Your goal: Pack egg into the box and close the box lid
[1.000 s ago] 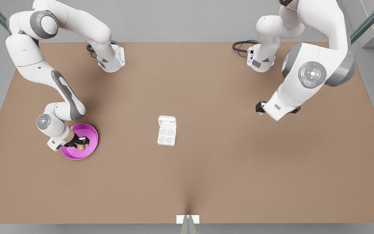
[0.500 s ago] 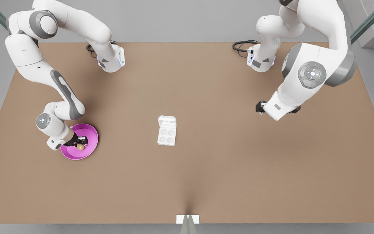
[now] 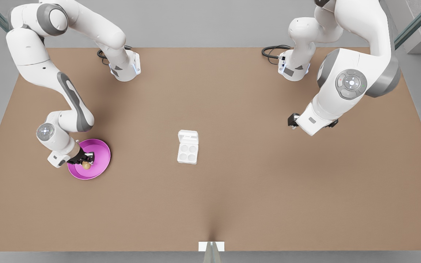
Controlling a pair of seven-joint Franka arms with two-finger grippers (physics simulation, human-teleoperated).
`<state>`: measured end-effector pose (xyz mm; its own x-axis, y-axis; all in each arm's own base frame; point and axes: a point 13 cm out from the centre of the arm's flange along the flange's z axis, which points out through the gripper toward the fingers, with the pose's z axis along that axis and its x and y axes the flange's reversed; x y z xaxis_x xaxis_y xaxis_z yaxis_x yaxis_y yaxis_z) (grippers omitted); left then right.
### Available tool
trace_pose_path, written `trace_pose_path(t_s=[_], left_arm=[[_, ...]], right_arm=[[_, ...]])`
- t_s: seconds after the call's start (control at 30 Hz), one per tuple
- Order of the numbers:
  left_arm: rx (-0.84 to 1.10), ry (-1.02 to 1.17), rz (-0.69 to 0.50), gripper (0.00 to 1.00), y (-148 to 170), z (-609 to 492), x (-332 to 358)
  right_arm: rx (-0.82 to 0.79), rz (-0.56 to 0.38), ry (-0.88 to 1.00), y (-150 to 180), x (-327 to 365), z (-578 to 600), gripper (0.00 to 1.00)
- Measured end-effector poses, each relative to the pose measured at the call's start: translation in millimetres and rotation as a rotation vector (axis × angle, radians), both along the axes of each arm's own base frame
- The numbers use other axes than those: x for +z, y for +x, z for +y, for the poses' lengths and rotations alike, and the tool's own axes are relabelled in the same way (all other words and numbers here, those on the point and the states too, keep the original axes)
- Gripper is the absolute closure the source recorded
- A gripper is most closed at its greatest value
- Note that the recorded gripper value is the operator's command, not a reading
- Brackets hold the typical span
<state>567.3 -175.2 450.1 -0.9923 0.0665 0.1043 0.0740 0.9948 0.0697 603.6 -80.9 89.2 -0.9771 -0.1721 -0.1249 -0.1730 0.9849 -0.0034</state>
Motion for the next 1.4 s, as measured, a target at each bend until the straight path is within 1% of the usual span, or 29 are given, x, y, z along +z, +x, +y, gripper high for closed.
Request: trace_pose_path(t_s=[0.1,0.17,0.2,0.27,0.3,0.33,0.5,0.63,0.7,0.83,0.87,0.9,0.97,1.07,1.13,1.2,1.27,1.3,1.33,1.37,1.4], left_arm=[[0.000,0.000,-0.001,0.00,-0.2,0.0,0.7],[0.000,0.000,-0.001,0.00,-0.2,0.1,0.7],[0.000,0.000,-0.001,0.00,-0.2,0.2,0.6],[0.000,0.001,0.000,0.00,0.0,0.2,0.0],[0.000,0.001,0.000,0.00,0.0,0.2,-0.1],[0.000,0.001,0.000,0.00,0.0,0.2,-0.1],[0.000,0.001,0.000,0.00,0.0,0.2,-0.2],[0.000,0.001,0.000,0.00,0.4,0.3,-0.5],[0.001,0.002,-0.001,0.00,0.5,0.9,-0.5],[0.001,0.002,-0.001,0.00,0.5,0.9,-0.2],[0.000,0.002,-0.001,0.00,0.5,0.7,-0.2],[0.000,0.002,-0.001,0.00,0.4,0.6,-0.1],[0.000,0.002,-0.001,0.00,0.3,0.6,-0.1],[0.000,0.002,0.000,0.00,0.2,0.5,-0.2],[0.000,0.002,-0.001,0.00,0.2,0.5,-0.2],[-0.004,0.001,0.000,0.00,-3.3,-2.4,2.3],[-0.063,0.005,0.015,0.00,-36.1,-36.9,5.8],[-0.140,-0.006,0.031,0.00,-61.2,-87.9,-1.7],[-0.253,-0.013,0.047,0.00,-102.8,-158.3,-11.8],[-0.377,-0.007,0.072,0.00,-160.6,-228.2,-30.2],[-0.468,0.005,0.089,0.00,-215.7,-277.0,-49.1]], right_arm=[[0.081,0.003,0.010,9.6,33.9,104.9,0.53],[0.145,0.019,0.019,2.9,49.8,204.7,0.53],[0.181,0.030,0.023,-8.1,56.2,262.5,0.53],[0.228,0.057,0.027,-48.8,61.3,370.2,0.53],[0.232,0.066,0.036,-66.7,64.7,410.7,0.53],[0.216,0.079,0.050,-76.7,66.6,434.3,0.53],[0.058,0.138,0.108,-75.3,67.2,443.8,0.53],[-0.024,0.160,0.109,-58.6,48.3,443.8,0.53],[-0.046,0.177,0.111,-63.1,38.2,451.8,0.52],[-0.066,0.213,0.110,-84.9,20.3,475.2,0.51],[-0.072,0.221,0.106,-90.1,14.0,479.2,0.24],[-0.080,0.226,0.100,-93.9,8.0,481.4,0.00],[-0.092,0.230,0.098,-99.6,3.1,487.3,0.00],[-0.121,0.225,0.111,-97.1,11.0,486.8,0.00],[-0.149,0.224,0.127,-95.8,27.6,472.7,0.00],[-0.192,0.228,0.155,-100.4,60.8,435.6,0.00],[-0.240,0.227,0.187,-109.3,101.3,378.0,0.00],[-0.261,0.227,0.193,-115.6,120.6,338.0,0.00],[-0.289,0.214,0.197,-113.4,142.6,292.6,0.00],[-0.323,0.186,0.192,-100.0,166.2,244.5,0.00],[-0.358,0.134,0.170,-73.4,198.0,193.5,0.00]])
